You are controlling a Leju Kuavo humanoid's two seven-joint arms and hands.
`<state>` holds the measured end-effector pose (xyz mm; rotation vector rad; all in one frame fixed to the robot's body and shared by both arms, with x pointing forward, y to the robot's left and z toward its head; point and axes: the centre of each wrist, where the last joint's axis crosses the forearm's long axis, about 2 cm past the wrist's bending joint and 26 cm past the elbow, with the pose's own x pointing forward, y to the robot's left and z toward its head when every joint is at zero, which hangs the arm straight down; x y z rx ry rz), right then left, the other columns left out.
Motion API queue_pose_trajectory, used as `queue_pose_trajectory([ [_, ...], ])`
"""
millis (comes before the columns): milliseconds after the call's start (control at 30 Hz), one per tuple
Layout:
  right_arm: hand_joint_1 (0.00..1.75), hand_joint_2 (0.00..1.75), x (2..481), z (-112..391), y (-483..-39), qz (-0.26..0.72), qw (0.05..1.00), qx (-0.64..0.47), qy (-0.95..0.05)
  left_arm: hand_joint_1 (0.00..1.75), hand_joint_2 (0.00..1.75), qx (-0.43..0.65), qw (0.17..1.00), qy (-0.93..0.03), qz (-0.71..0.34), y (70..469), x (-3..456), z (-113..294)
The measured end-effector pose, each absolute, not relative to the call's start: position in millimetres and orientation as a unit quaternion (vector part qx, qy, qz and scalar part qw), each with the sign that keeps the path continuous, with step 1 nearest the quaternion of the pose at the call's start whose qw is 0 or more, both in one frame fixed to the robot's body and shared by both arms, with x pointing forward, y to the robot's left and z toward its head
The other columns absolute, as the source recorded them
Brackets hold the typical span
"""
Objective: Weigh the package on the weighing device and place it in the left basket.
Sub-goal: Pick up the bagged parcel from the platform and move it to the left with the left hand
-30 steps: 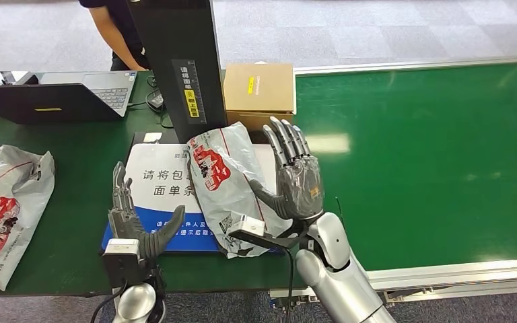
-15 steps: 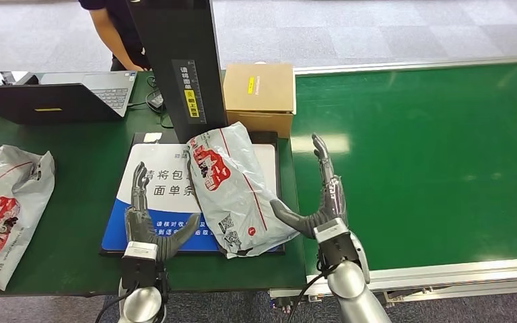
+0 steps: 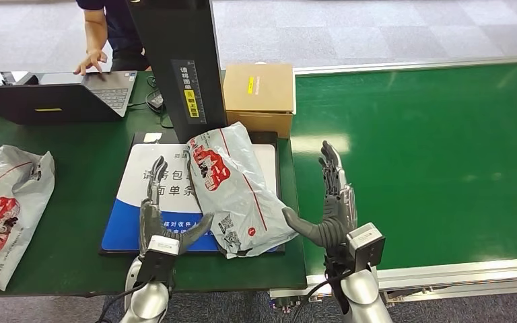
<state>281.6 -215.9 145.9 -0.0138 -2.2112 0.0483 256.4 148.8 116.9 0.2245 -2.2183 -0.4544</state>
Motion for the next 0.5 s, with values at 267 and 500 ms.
queue_pose_trajectory([
  [267, 0.00, 1.75, 277, 144, -218, 0.016, 0.450, -0.015, -0.893, 0.00, 1.75, 0.103, 0.393, -0.869, -0.284, 138, 260, 126],
  [500, 0.00, 1.75, 272, 141, -220, 0.012, 0.454, -0.022, -0.891, 0.00, 1.75, 0.097, 0.354, -0.858, -0.359, 124, 274, 143],
])
